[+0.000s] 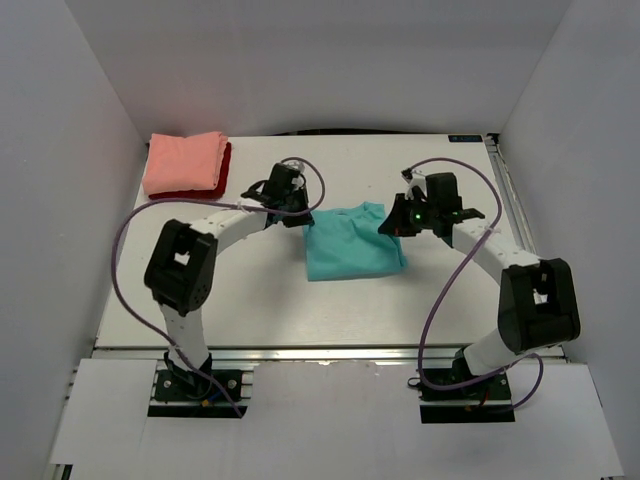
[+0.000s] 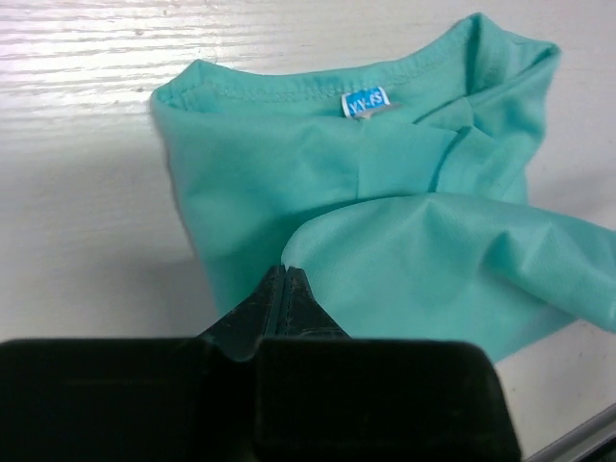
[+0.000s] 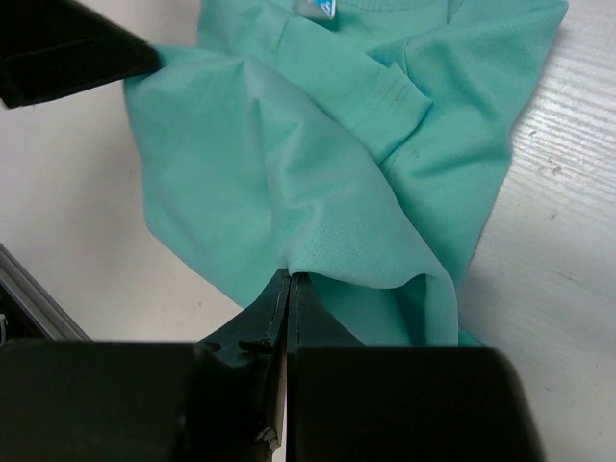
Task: Fold and stack the t-shirts
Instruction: Fold the long partially folded tshirt into a neat square
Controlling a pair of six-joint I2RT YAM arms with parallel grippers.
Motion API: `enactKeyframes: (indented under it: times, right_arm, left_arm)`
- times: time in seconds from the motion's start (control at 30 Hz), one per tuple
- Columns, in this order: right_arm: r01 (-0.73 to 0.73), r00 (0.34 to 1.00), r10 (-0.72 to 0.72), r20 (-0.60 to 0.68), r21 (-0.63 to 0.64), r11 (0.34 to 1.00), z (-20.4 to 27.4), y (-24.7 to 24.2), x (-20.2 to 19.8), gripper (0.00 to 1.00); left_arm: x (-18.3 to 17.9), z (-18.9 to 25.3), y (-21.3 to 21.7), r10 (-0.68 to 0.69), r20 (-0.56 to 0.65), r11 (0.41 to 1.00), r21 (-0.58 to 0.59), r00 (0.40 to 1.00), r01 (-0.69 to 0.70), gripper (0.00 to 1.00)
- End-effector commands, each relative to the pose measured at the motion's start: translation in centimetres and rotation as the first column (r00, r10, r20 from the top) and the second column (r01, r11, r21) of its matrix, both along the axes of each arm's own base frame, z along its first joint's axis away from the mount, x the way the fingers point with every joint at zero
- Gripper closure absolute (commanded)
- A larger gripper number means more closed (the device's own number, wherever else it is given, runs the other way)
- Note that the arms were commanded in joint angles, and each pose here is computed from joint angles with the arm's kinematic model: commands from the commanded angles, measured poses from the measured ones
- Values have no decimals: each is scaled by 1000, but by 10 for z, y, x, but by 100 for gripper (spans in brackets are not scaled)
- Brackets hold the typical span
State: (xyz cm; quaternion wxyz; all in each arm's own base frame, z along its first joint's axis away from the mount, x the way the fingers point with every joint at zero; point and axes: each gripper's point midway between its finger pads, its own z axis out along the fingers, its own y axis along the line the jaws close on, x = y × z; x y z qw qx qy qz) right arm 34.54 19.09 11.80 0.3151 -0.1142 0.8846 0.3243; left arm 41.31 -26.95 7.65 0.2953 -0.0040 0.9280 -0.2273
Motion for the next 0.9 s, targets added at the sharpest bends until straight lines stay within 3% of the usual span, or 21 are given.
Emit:
enactKeyframes:
  times: [0.0, 0.4, 0.87]
  right_arm:
    - [-21, 995, 17, 101, 46, 999, 43, 6, 1, 100]
    - [-31, 992, 21, 121, 78, 996, 69, -6, -59, 100]
    - [-50, 992, 41, 116, 78, 996, 77, -17, -108, 100]
  left_arm:
    - [-14, 70, 12, 11, 137, 1000, -16, 991, -8, 100]
    - [-87, 104, 9, -12, 184, 1000, 27, 983, 8, 100]
    - [-139, 148, 30, 108, 289, 993, -84, 951, -87, 100]
